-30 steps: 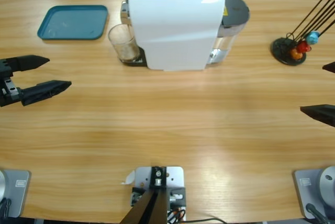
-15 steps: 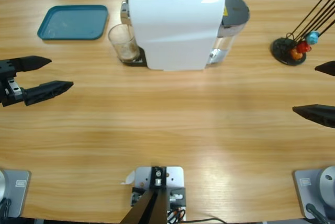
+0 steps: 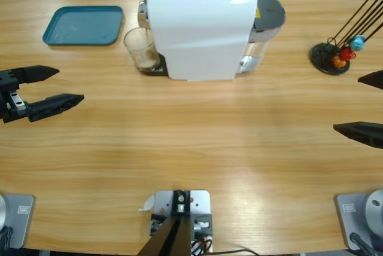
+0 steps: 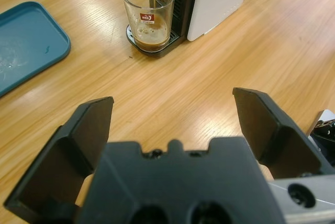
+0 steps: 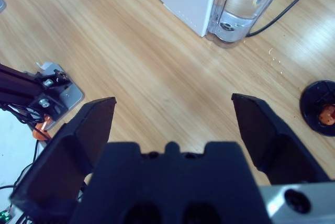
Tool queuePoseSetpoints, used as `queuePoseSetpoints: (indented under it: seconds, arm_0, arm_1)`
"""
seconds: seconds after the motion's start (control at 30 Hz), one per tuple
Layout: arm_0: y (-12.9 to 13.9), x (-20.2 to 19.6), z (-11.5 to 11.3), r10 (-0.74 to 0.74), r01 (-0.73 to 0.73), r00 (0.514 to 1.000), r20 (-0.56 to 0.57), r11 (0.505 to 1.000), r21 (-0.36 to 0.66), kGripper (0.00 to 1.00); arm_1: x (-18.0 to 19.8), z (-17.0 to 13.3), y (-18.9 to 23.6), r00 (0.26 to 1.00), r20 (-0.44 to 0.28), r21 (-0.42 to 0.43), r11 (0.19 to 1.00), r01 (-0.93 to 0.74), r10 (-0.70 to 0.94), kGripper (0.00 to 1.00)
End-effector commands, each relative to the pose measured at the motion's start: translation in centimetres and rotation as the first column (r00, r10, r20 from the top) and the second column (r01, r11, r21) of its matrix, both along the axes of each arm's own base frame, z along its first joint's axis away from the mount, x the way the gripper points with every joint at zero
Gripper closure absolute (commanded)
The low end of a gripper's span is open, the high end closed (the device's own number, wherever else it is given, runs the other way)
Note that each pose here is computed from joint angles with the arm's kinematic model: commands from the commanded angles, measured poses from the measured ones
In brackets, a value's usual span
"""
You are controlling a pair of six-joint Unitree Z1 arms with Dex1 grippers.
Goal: Pour coffee
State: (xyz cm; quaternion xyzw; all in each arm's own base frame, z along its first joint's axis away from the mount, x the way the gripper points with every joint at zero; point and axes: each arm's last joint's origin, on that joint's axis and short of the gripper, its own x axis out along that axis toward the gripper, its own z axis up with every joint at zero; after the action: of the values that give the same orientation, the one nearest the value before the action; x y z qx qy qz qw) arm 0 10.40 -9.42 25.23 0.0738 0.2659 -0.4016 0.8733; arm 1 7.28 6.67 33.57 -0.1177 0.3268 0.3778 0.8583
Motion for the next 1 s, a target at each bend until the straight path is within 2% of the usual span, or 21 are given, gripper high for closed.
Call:
queuePoseSetpoints:
  seconds: [0.03, 1.0]
  arm_0:
    - [0.01, -0.24, -1.08, -0.001, 0.001, 0.999, -0.033, 1.0, 0.022, 0.0]
    - [-0.1, -0.09, -1.05, -0.001, 0.001, 1.0, -0.026, 1.0, 0.02, 0.0]
  arm_1:
    - [0.41, -0.97, 0.54, 0.999, -0.038, -0.033, 0.999, -0.03, 0.029, 0.0]
    - [0.43, -0.94, 0.53, 0.999, -0.037, -0.032, 0.999, -0.027, 0.025, 0.0]
